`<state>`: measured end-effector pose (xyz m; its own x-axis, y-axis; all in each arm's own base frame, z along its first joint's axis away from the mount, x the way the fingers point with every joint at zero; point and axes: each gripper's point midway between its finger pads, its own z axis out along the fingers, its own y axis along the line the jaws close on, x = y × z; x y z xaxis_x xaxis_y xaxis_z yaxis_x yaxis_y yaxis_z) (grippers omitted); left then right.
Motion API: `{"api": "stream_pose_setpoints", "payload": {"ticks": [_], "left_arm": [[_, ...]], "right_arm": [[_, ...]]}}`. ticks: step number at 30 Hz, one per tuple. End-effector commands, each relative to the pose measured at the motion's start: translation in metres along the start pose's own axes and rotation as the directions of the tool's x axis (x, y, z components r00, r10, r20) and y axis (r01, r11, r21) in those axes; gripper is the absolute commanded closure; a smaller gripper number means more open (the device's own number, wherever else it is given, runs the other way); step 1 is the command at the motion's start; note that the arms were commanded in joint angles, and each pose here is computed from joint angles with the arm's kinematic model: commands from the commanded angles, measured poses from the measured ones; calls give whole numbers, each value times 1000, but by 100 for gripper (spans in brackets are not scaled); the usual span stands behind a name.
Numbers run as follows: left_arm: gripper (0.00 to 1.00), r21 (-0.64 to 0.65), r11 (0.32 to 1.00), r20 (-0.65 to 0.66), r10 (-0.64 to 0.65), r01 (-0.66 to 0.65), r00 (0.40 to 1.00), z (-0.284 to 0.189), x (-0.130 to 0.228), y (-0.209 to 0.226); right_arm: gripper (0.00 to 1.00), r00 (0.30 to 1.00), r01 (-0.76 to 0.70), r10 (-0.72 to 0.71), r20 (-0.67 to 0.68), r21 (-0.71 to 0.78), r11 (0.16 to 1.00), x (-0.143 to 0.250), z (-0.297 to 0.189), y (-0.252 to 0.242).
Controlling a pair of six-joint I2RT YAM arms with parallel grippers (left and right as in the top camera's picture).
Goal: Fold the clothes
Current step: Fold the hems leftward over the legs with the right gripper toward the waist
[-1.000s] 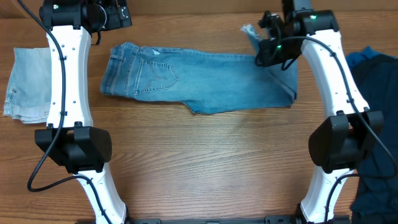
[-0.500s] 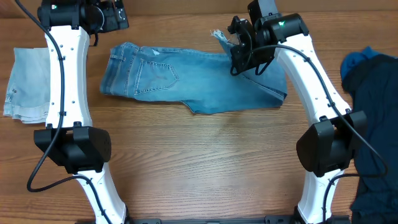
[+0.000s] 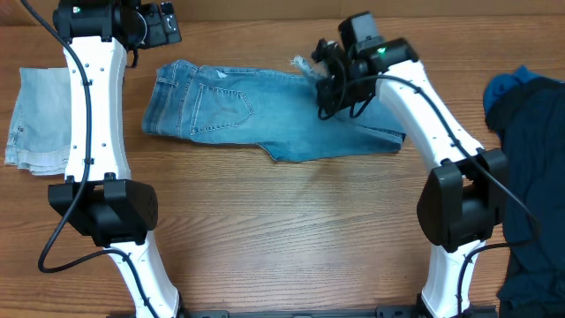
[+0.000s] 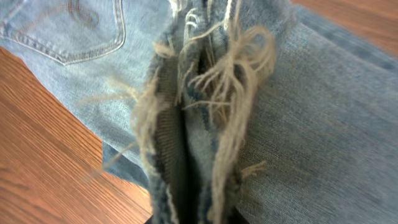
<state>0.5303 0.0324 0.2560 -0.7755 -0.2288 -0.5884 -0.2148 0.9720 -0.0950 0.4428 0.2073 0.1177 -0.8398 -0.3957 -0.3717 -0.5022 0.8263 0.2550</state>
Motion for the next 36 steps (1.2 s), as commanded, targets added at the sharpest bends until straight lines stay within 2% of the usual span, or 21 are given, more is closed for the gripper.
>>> {"api": "stream_pose_setpoints", "payload": {"ticks": [1, 7, 9, 10, 13, 15, 17, 21, 25, 28, 36], "left_arm": [[0, -14, 1000, 18, 2, -2, 1000, -4, -5, 5], [0, -14, 1000, 16, 3, -3, 1000, -4, -4, 5], [0, -15, 1000, 14, 3, -3, 1000, -4, -4, 5], [0, -15, 1000, 14, 3, -3, 1000, -4, -4, 5], [0, -15, 1000, 15, 3, -3, 1000, -4, -4, 5], [0, -15, 1000, 14, 3, -3, 1000, -4, -4, 5], [0, -15, 1000, 10, 3, -3, 1000, -4, -3, 5], [0, -17, 1000, -14, 3, -4, 1000, -2, 3, 5], [0, 16, 1000, -38, 1, 0, 999, 0, 9, -1], [0, 40, 999, -66, -14, 16, 998, 3, 15, -5], [0, 47, 999, -123, -13, 19, 992, 10, 30, -5]], "right_arm": [[90, 999, 33, -33, -3, -36, 999, 6, 17, 20], [88, 999, 5, -3, 42, -41, 999, 2, 37, 29], [65, 999, 7, -5, 48, -41, 999, 0, 37, 29], [57, 999, 8, -6, 51, -41, 999, 0, 37, 29], [56, 998, 5, -2, 69, -41, 999, -5, 37, 29], [49, 997, -8, 12, 79, -41, 999, -7, 37, 28], [48, 995, -10, 13, 102, -38, 999, -13, 35, 24], [56, 993, -31, 24, 116, 59, 998, -22, 20, 3], [55, 994, -7, 2, 111, 47, 999, -22, 24, 16], [55, 992, 13, -19, 128, 44, 999, -25, 34, 22], [55, 990, -96, 93, 109, 23, 995, -20, 76, 16]]}}
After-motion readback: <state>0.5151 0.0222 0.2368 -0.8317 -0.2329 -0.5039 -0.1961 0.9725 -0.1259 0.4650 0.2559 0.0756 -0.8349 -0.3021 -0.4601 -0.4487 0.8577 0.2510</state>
